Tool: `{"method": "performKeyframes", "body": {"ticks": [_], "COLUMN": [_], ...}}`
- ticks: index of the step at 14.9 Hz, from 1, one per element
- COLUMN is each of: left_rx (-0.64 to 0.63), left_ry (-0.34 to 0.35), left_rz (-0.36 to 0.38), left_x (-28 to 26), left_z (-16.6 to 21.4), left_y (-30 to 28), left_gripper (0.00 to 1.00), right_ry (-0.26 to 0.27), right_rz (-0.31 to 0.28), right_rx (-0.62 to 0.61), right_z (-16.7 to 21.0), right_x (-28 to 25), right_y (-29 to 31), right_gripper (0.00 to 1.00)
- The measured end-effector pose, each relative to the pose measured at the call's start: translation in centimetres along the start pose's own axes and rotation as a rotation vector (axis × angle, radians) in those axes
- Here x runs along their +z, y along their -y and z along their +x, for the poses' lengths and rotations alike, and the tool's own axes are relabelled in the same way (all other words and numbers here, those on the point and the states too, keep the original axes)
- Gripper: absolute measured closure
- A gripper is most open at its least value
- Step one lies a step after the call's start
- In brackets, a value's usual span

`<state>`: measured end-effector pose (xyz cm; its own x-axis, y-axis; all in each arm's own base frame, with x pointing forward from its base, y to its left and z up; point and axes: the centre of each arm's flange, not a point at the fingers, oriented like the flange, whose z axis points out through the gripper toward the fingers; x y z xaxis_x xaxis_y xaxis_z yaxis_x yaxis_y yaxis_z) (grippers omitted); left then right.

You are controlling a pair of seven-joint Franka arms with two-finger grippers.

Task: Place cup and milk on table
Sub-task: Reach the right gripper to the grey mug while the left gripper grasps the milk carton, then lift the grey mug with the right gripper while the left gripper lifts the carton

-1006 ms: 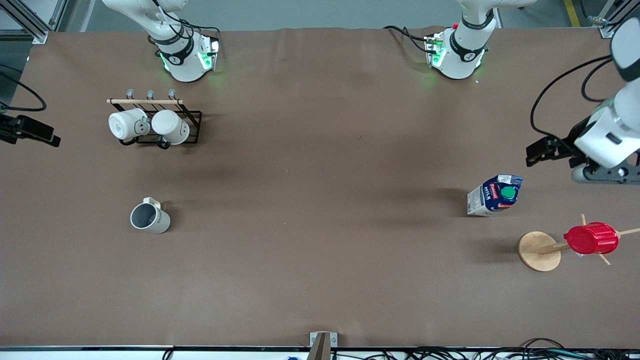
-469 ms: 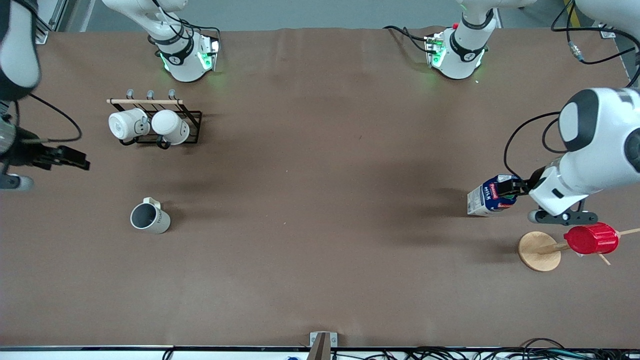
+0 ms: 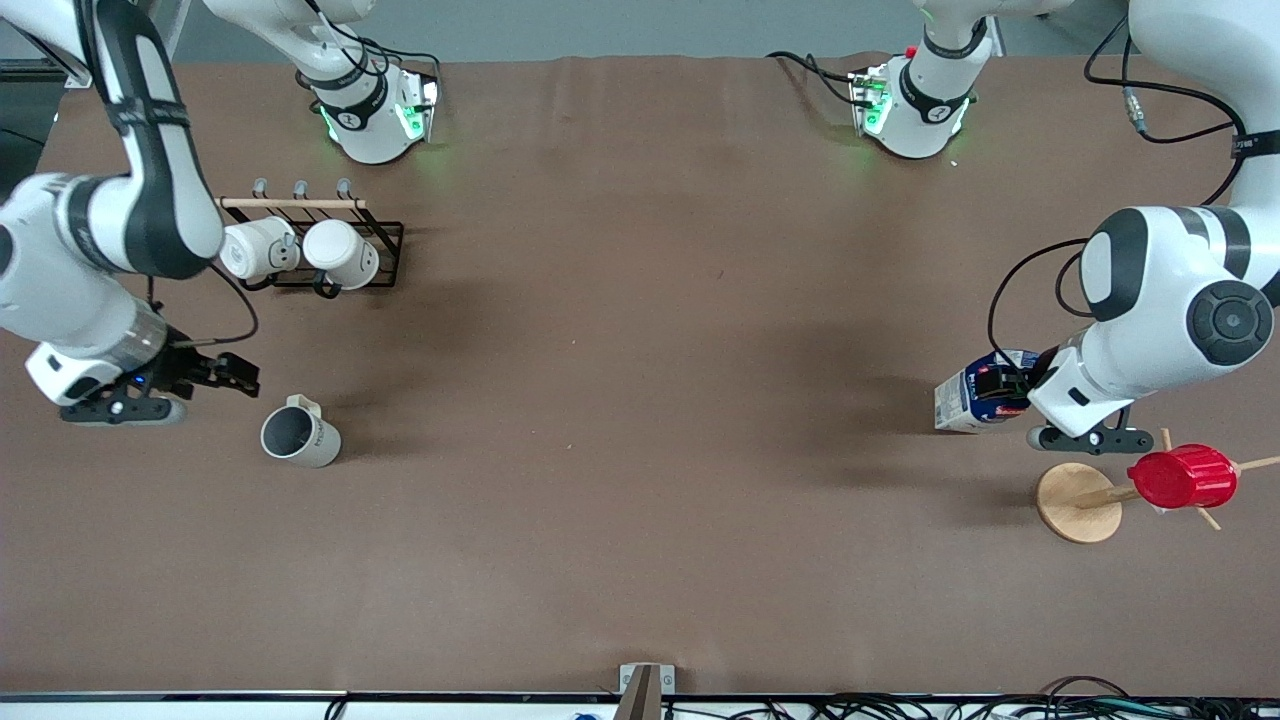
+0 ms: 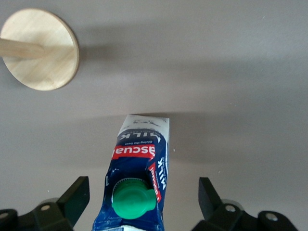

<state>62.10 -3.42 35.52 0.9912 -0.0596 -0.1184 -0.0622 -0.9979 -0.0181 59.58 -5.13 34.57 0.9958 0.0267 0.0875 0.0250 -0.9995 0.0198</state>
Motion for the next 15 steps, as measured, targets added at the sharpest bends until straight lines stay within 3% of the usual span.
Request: {"method": "performKeyframes", "body": {"ticks": [2, 5, 11, 14, 15], "left_rx": [-0.001, 0.016, 0.036, 0.039, 0.039], "left_ry": [0.019, 0.034, 0.026, 0.016, 0.013], "left_rz": [0.0, 0.018, 0.044, 0.044, 0.044], "left_x": [0.9, 1.7, 1.7, 1.7, 1.7], "left_z": [-0.4, -0.7, -0.7, -0.6, -0.6], "left_y": [0.1, 1.0, 2.0, 1.7, 1.6], "left_gripper": [0.02, 0.04, 0.06, 0.08, 0.08], "right_ry": [-0.035, -0.043, -0.048, -0.041, -0.04], "right_rz": [-0.011, -0.019, -0.022, -0.02, -0.019], "right_rx": [-0.004, -0.017, -0.037, -0.043, -0.044], "right_z": [0.4, 0.2, 0.0, -0.1, -0.1], "right_x": [3.7, 7.6, 10.1, 10.5, 10.6], "right_y": [0.1, 0.2, 0.7, 1.1, 1.2], "right_gripper": [0.0, 0.0, 0.03, 0.27, 0.43]}}
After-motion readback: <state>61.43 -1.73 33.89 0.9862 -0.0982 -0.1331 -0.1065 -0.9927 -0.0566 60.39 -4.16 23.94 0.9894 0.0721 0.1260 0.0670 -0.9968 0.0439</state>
